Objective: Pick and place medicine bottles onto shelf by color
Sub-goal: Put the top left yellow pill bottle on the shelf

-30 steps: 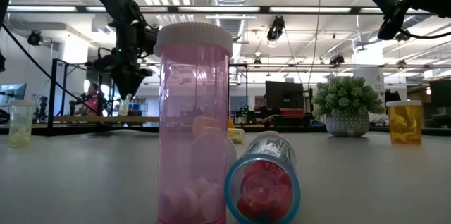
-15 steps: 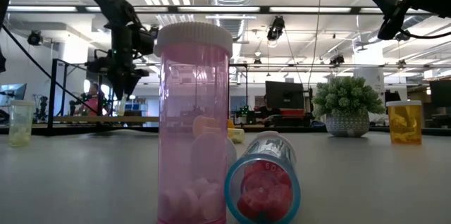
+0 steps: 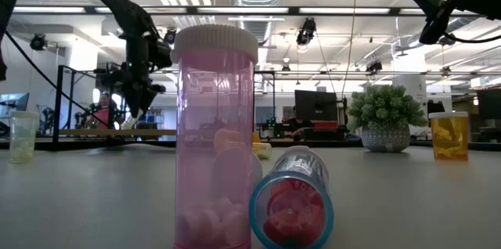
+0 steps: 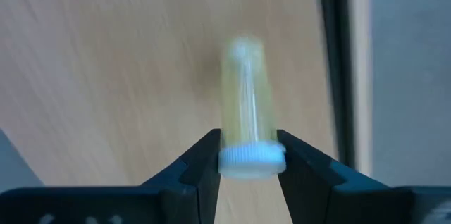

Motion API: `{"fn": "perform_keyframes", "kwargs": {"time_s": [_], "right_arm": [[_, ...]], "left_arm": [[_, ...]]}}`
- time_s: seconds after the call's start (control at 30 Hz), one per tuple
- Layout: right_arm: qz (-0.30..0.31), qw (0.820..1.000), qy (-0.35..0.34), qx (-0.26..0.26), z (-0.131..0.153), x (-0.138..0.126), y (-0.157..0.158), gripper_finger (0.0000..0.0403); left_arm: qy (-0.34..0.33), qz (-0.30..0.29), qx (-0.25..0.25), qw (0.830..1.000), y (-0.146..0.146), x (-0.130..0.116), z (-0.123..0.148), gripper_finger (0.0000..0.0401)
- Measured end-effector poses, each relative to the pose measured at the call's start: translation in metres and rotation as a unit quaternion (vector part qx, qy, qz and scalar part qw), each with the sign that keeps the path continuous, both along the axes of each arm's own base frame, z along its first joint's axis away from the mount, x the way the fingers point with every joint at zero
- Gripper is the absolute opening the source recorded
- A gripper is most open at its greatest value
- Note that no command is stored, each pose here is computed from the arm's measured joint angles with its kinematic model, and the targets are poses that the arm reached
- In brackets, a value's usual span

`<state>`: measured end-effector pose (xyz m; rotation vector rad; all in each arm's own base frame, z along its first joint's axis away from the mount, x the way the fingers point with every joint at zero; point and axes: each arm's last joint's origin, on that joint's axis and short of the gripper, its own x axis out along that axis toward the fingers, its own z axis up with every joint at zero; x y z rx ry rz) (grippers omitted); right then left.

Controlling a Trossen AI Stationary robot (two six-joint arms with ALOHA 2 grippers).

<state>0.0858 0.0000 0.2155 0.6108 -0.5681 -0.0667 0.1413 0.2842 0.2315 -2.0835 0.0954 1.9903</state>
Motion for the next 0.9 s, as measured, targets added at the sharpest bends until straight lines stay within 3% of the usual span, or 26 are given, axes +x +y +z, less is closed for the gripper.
{"fn": "perform_keyframes", "kwargs": {"time_s": [0.37,0.9], "right_arm": [[0.0,1.0,0.0,0.0,0.0,0.0,0.0,0.0206],[0.0,1.0,0.0,0.0,0.0,0.0,0.0,0.0206]], "left_arm": [[-0.041,-0.001,0.013,0.999,0.003,0.0,0.005,0.0108],[-0.209,-0.06,-0.012,0.976,0.004,0.013,0.011,0.0108]]}}
